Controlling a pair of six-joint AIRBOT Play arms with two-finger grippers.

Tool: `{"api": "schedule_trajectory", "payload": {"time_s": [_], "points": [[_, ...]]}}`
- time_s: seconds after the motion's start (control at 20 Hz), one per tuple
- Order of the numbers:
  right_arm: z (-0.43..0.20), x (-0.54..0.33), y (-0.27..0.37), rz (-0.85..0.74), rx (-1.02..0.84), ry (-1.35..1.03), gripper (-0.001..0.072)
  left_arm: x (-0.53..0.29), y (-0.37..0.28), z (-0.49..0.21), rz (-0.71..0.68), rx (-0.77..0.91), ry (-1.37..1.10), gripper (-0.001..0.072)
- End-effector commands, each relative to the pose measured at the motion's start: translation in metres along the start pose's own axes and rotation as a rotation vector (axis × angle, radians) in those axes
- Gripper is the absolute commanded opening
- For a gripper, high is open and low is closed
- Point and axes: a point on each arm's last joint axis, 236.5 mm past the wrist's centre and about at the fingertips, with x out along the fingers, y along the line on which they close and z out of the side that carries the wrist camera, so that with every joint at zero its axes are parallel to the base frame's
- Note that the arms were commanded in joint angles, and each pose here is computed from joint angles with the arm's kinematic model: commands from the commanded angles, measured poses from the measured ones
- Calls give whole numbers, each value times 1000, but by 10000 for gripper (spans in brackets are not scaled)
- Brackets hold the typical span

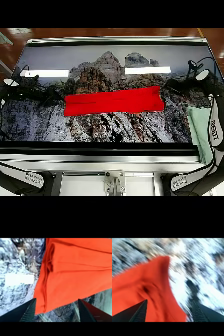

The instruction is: Fold the shirts.

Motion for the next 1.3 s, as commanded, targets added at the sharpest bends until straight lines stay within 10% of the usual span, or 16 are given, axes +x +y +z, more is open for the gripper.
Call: {"api": "schedule_trajectory", "payload": {"time_s": [0.0, 0.45, 0.5, 0.65, 0.7, 0.75, 0.85, 0.9, 1.25], "points": [[-42, 7, -12, 80, 85, 188, 671, -28, -17, 5, 6, 43, -40, 595], [-75, 86, 42, 236, 124, 288, 669, -41, -94, -6, -35, 173, -78, 594], [-78, 87, 44, 234, 141, 299, 599, -37, -105, -9, -44, 193, -73, 594], [-78, 79, 57, 264, 142, 310, 51, -18, -132, -16, -59, 249, -62, 594], [-73, 67, 60, 276, 114, 303, 56, -11, -142, -15, -61, 270, -74, 592], [-67, 51, 67, 292, 74, 293, 56, -3, -152, -14, -64, 290, -89, 564], [-50, 11, 80, 308, 21, 242, 56, 19, -175, -12, -70, 334, -124, 127], [-43, -11, 90, 314, -8, 207, 56, 35, -189, -12, -74, 358, -140, 46], [-47, -154, 161, 358, -158, 63, 56, 169, -281, -77, -207, 338, -102, 46]]}}
